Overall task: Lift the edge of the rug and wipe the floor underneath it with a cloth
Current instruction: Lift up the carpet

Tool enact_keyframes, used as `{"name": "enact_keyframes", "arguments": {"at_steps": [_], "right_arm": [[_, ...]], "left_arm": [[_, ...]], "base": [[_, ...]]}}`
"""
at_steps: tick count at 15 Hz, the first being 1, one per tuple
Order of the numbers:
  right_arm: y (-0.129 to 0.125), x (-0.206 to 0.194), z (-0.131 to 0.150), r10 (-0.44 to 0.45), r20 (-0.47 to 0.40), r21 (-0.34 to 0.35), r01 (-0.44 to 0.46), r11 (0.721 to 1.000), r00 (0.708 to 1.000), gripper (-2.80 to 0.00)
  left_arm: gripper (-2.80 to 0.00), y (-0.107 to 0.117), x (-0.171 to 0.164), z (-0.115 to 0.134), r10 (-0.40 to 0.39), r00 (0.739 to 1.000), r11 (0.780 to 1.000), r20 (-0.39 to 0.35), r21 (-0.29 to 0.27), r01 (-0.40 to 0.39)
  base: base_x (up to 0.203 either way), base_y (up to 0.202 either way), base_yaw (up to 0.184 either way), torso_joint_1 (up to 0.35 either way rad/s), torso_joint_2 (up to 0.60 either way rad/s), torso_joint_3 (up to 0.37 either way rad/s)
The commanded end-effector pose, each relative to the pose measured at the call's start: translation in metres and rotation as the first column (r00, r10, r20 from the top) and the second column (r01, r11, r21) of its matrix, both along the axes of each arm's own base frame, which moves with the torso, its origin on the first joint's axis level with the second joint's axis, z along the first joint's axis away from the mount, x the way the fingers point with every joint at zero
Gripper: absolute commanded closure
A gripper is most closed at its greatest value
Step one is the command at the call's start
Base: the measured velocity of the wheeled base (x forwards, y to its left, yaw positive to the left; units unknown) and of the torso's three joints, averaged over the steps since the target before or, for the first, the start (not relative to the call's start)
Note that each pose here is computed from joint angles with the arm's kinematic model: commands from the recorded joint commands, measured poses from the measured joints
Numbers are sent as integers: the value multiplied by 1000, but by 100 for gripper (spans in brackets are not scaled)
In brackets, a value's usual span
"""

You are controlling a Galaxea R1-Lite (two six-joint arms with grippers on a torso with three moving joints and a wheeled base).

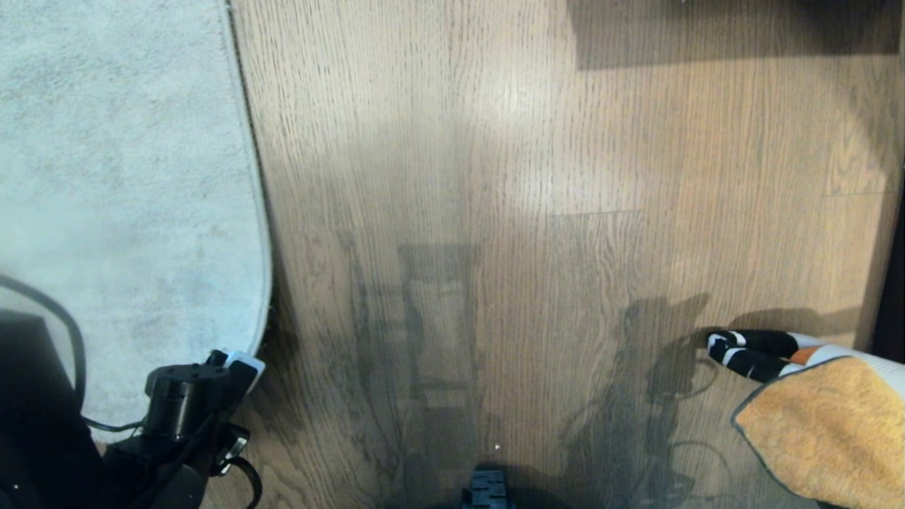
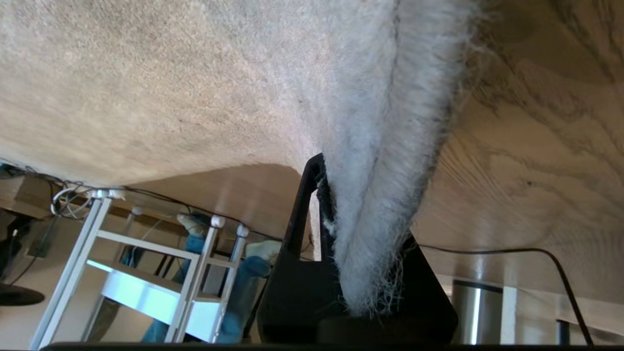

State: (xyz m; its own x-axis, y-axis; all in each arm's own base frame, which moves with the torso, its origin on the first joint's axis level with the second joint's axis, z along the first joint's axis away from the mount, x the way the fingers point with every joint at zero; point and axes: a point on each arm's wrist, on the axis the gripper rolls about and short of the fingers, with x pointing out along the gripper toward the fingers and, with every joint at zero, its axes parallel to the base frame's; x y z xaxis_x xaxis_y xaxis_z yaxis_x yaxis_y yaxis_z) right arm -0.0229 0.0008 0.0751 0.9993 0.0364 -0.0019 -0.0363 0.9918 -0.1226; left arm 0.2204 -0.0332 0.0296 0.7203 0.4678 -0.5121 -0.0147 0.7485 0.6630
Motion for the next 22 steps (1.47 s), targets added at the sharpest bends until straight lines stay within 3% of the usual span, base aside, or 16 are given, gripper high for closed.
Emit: {"name": "enact_keyframes", "arguments": {"at_steps": [1,22], "right_arm": [[0,0,0,0,-1,-1,0,1000,1000,0],[0,0,0,0,-1,-1,0,1000,1000,0]], "left_arm": [[0,0,0,3,-1,1000,1000,15,0,1],[0,-5,-7,32,-31,990,999,138,-23,34]], "base": [[0,0,0,0,0,0],[0,0,0,0,0,0]]}}
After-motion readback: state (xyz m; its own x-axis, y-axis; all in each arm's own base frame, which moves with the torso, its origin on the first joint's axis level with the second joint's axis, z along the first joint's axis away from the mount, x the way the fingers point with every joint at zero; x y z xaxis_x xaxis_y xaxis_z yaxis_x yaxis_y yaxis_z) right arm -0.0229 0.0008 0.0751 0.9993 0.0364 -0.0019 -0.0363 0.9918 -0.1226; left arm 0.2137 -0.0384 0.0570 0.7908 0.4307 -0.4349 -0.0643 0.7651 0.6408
